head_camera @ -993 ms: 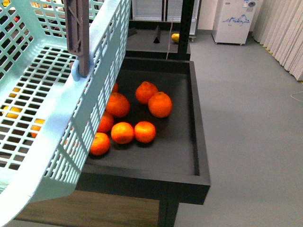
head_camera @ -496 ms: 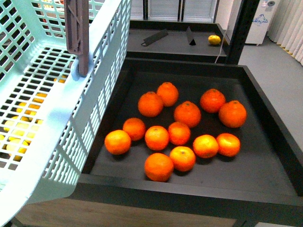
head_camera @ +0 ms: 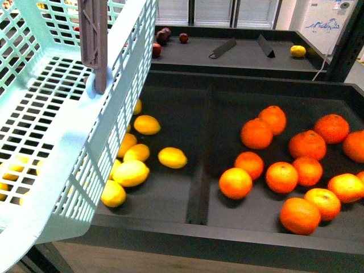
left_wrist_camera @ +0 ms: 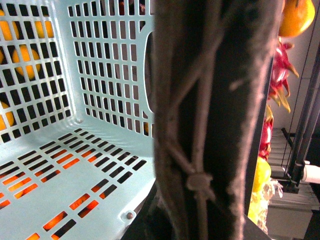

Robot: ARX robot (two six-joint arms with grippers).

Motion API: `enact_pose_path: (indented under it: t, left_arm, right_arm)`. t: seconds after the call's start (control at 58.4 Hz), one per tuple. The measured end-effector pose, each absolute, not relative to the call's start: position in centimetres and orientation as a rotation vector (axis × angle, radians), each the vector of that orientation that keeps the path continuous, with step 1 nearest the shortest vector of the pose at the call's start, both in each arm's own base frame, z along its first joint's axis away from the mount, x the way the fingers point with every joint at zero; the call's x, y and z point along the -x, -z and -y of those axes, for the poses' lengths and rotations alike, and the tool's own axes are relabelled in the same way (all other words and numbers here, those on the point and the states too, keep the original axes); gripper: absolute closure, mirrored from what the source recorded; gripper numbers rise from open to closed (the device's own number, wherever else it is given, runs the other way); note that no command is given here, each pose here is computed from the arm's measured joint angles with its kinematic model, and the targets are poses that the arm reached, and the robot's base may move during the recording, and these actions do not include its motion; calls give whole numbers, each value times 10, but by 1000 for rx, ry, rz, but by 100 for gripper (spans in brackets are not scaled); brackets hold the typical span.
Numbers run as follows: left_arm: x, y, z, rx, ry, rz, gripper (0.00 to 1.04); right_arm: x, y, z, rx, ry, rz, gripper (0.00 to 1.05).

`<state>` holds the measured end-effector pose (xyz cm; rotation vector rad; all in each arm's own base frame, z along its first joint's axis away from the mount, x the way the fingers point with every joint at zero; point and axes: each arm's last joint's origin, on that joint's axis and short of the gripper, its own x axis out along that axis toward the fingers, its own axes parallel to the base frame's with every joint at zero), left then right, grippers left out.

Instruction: Pick lemon and mango into basket

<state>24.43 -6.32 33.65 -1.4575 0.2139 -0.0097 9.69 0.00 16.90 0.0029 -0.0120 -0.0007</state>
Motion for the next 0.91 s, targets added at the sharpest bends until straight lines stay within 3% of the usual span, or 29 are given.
enact_pose_path:
  t: [0.907]
  left_arm:
    - [-244,-337,63,1458,10,-214,99]
  right_arm:
    - [-97,-169,0,-3,0,13,9]
